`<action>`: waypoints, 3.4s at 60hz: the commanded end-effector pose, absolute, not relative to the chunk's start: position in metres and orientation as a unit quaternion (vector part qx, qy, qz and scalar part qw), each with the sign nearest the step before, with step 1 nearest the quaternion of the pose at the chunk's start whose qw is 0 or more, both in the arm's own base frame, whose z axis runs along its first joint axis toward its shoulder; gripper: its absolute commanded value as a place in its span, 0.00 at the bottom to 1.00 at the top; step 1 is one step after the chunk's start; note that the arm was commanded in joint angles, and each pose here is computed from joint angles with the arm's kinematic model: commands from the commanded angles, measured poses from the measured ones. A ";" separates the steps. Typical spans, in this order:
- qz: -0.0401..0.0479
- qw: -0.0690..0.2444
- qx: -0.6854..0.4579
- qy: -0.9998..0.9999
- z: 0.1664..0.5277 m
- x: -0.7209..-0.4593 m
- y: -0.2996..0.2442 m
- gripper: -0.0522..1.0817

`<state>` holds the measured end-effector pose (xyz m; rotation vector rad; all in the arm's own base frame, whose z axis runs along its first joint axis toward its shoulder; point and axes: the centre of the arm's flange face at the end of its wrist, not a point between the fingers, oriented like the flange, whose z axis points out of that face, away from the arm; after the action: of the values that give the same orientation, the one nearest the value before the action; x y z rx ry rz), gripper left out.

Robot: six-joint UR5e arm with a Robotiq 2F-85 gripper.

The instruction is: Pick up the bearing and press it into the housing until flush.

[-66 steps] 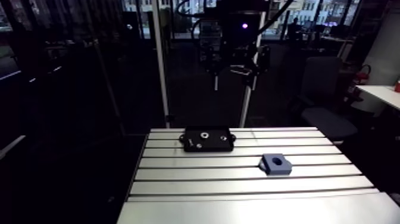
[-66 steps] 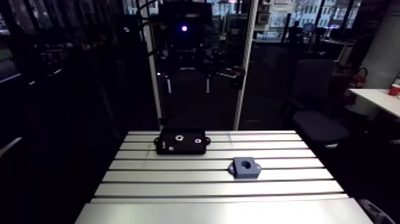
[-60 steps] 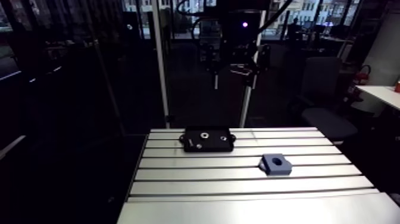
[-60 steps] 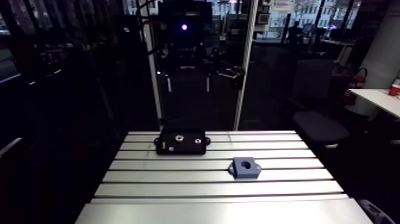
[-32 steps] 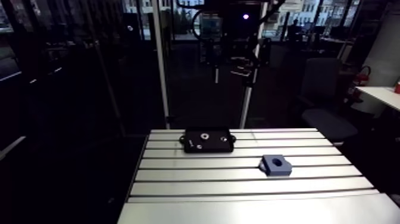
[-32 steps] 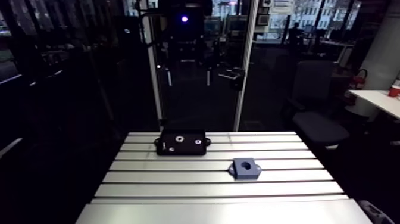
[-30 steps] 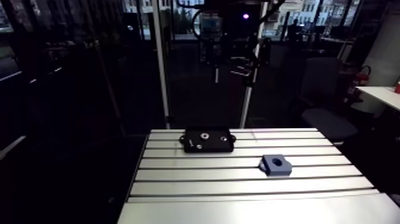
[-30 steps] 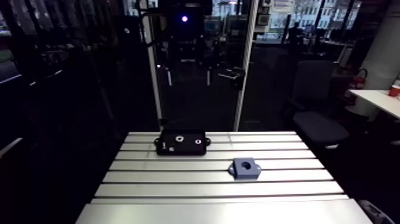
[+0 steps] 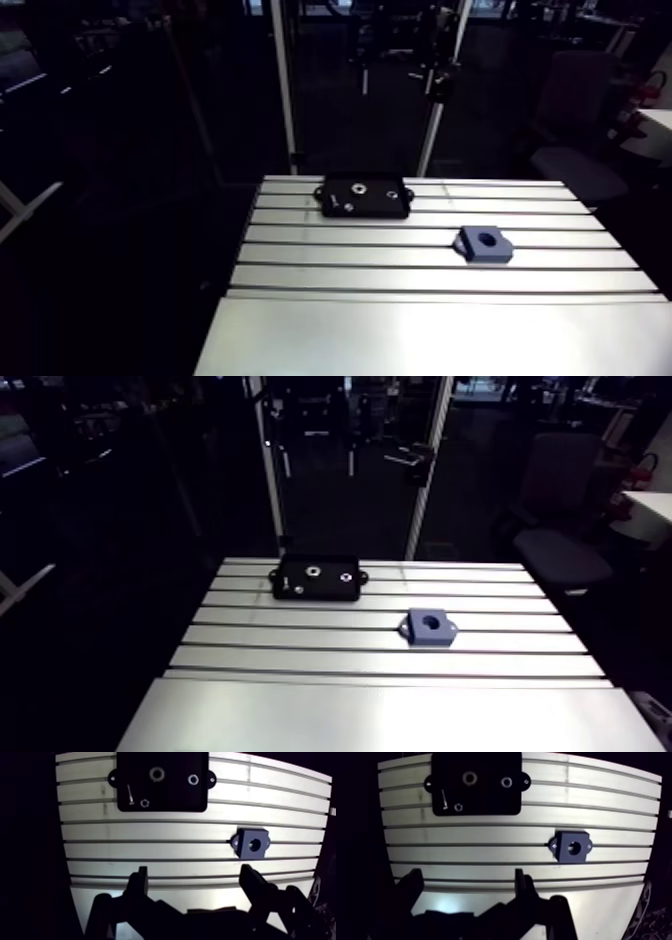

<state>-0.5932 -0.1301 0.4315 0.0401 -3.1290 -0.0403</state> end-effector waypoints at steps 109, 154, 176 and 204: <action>-0.011 -0.046 0.032 -0.998 0.200 -0.710 -0.155 0.33; -0.010 -0.053 0.038 -0.998 0.180 -0.704 -0.164 0.35; -0.010 -0.059 0.038 -0.997 0.173 -0.700 -0.165 0.36; -0.011 -0.051 0.038 -0.998 0.173 -0.702 -0.164 0.40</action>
<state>-0.7014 -0.1649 0.1741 0.1269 -3.2411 -0.0328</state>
